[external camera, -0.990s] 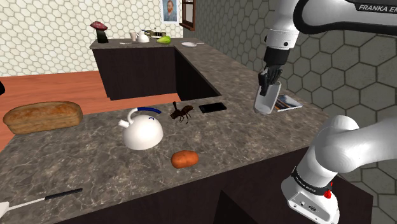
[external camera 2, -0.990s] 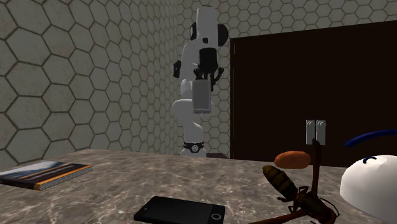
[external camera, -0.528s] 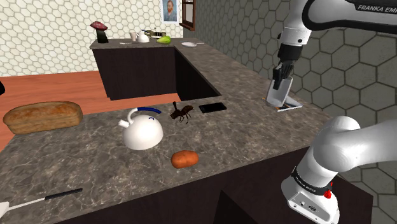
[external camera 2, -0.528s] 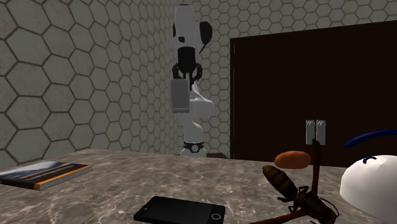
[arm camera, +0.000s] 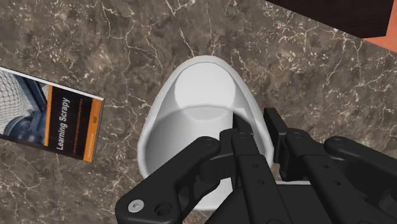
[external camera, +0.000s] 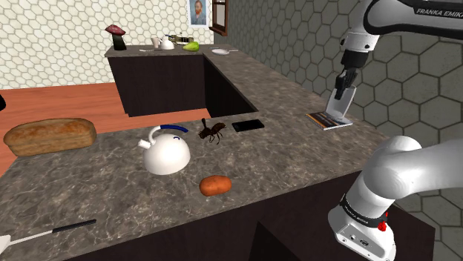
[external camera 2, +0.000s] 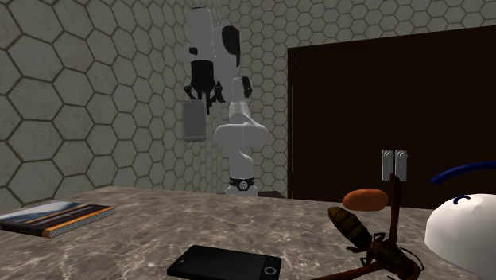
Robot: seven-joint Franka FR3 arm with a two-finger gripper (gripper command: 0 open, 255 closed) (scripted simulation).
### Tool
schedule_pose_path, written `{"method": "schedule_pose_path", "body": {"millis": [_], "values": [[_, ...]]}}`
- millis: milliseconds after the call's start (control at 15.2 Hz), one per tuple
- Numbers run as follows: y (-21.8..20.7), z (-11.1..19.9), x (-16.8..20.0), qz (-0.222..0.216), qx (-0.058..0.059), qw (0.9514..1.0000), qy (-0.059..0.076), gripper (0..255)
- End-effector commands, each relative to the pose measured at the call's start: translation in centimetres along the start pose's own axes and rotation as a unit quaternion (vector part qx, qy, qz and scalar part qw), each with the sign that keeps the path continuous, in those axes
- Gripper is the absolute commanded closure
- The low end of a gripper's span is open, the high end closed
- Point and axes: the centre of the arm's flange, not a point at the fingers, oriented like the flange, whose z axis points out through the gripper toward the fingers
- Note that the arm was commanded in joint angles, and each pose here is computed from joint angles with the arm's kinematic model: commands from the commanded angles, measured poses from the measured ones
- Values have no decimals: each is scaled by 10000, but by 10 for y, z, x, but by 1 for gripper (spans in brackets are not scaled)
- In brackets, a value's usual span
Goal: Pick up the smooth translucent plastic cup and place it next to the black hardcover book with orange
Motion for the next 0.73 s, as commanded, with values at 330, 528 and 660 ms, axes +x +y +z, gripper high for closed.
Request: {"method": "schedule_pose_path", "body": {"millis": [330, 528, 660], "values": [[91, -7, -9, -3, -4, 10000, 0, 255], [130, -9, -13, -3, -4, 10000, 0, 255], [157, -11, -15, -3, -4, 10000, 0, 255]]}}
